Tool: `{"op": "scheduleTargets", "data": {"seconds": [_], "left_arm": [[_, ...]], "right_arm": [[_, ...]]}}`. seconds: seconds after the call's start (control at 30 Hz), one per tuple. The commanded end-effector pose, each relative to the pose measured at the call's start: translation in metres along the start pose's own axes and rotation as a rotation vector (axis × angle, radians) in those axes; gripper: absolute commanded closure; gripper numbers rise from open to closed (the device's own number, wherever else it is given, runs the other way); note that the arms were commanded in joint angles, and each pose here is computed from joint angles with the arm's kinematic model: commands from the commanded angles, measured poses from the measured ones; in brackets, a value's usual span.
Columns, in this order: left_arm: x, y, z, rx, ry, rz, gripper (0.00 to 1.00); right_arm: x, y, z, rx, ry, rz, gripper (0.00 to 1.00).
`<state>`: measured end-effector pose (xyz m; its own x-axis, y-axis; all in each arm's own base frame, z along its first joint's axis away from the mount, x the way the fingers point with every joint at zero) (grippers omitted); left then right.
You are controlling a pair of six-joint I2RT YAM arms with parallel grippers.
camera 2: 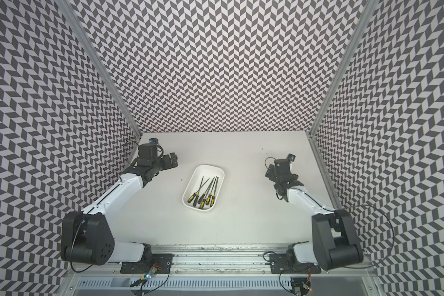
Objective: Put the file tool into the storage box
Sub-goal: Reset both arms
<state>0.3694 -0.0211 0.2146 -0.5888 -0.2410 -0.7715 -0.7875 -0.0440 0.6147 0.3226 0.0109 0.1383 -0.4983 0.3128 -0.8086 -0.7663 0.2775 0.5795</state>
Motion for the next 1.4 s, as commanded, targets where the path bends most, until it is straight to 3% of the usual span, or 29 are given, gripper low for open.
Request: {"op": "scheduleTargets", "data": {"seconds": [0.0, 0.1, 0.23, 0.3, 0.43, 0.63, 0.77, 0.8, 0.97, 1.17, 1.37], "left_arm": [[-0.018, 0.005, 0.028, -0.112, 0.052, -0.16, 0.0], [-0.014, 0.002, 0.046, -0.16, 0.076, -0.189, 0.0], [0.006, -0.001, 0.064, -0.235, 0.007, -0.225, 0.0], [0.016, 0.0, 0.072, -0.287, -0.032, -0.242, 0.0], [0.019, 0.001, 0.083, -0.33, -0.017, -0.313, 0.01], [0.029, -0.005, 0.074, -0.166, -0.107, -0.465, 0.01], [0.047, -0.02, 0.07, -0.044, -0.103, -0.48, 0.0], [0.047, -0.026, 0.065, -0.012, -0.116, -0.424, 0.0], [0.05, -0.007, 0.05, 0.125, -0.137, -0.543, 0.0], [0.07, -0.012, 0.036, 0.125, -0.22, -0.579, 0.0], [0.073, -0.009, 0.036, 0.109, -0.217, -0.583, 0.0]], "right_arm": [[-0.051, 0.011, -0.006, 0.086, 0.022, -0.354, 0.0], [-0.05, -0.002, -0.006, 0.144, 0.087, -0.351, 0.0], [-0.031, -0.014, -0.004, 0.075, 0.055, -0.395, 0.01], [-0.033, -0.01, 0.003, 0.015, 0.117, -0.45, 0.0], [-0.029, -0.002, -0.003, -0.041, 0.109, -0.554, 0.01], [-0.007, 0.018, -0.015, -0.258, 0.152, -0.622, 0.01], [-0.017, 0.005, -0.01, -0.23, 0.145, -0.566, 0.0], [-0.017, 0.007, -0.011, -0.23, 0.136, -0.582, 0.01], [-0.018, 0.011, -0.014, -0.225, 0.121, -0.614, 0.01], [-0.019, 0.012, -0.014, -0.225, 0.121, -0.621, 0.01], [-0.011, 0.01, -0.021, -0.194, 0.106, -0.581, 0.01]]}}
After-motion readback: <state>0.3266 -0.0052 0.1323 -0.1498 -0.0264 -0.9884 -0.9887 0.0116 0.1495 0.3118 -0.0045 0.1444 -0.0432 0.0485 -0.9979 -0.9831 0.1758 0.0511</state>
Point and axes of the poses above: each gripper's point midway between its finger pads, its own y axis back along the fingers, its own z axis along the line the jaws close on, x = y × z, the point moved 6 cm from there along y, back along the fingers, and after that the axes turned 1 degree about y, right-handed, at the moved point
